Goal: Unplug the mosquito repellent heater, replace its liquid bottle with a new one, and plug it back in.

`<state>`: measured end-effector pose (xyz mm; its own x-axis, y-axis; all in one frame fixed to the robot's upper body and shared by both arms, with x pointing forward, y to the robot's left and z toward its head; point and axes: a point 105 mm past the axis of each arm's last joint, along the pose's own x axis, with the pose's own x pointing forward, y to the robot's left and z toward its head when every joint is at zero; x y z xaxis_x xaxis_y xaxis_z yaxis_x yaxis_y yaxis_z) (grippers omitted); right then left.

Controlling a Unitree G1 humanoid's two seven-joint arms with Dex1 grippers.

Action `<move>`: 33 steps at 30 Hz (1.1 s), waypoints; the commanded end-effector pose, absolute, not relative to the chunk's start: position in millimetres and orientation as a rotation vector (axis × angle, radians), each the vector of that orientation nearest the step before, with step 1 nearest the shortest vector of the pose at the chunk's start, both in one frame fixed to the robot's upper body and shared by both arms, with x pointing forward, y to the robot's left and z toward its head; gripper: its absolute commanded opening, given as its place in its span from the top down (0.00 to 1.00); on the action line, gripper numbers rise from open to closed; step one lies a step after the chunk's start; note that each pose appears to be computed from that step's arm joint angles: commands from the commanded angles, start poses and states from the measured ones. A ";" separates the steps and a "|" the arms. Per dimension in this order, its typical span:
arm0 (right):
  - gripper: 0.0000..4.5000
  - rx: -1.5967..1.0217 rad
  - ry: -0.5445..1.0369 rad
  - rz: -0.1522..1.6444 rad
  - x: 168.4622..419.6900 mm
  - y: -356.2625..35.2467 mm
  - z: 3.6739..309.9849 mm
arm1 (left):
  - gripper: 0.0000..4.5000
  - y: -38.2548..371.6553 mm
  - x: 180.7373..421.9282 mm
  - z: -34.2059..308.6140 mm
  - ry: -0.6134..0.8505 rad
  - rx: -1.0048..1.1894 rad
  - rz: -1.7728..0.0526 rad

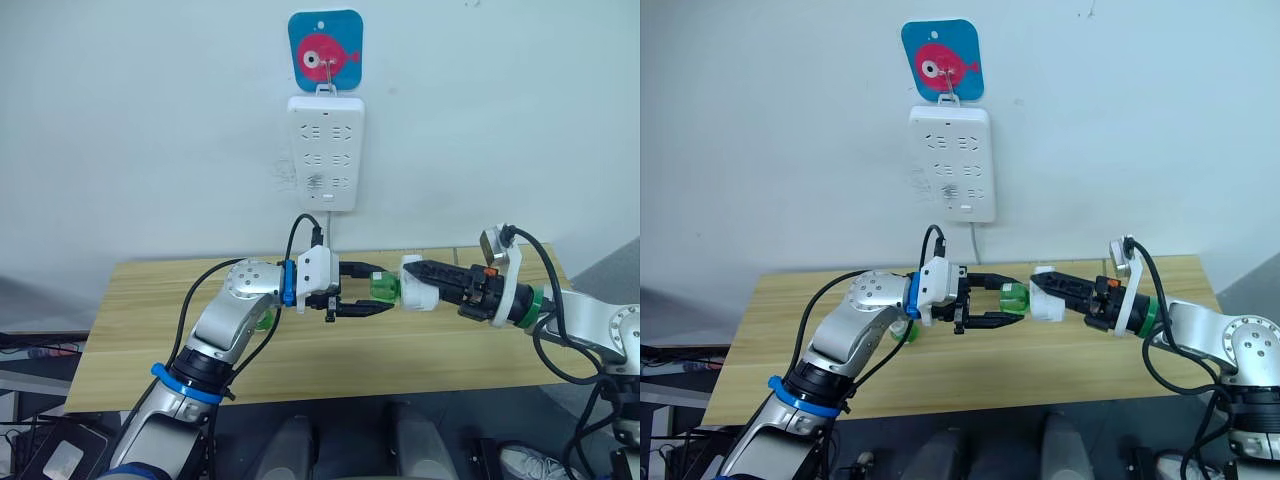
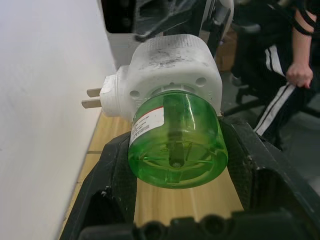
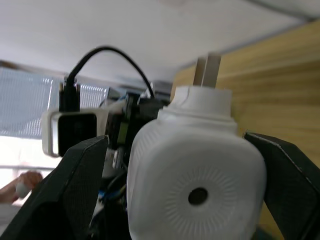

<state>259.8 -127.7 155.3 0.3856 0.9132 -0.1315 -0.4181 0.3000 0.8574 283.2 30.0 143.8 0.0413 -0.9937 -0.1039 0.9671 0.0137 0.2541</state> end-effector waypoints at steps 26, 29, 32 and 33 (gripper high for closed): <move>0.32 0.732 0.795 1.160 235.1 -126.7 169.6 | 0.49 23.4 270.6 158.7 0.002 -0.002 -1.595; 0.32 0.709 0.796 1.204 230.2 -122.9 174.2 | 0.49 31.1 263.5 155.9 0.331 -0.326 -1.630; 0.32 0.683 0.813 1.237 224.7 -120.5 175.0 | 0.49 41.4 256.3 152.9 0.668 -0.627 -1.627; 0.32 0.678 0.816 1.242 224.1 -119.8 174.9 | 0.49 44.8 250.3 151.2 0.771 -0.700 -1.636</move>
<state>237.9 -125.3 170.4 0.2031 0.9646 -0.1680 -0.5121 0.2509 0.8214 255.2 32.6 147.0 -0.1618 -0.9868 0.0054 0.7265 -0.1228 -0.6761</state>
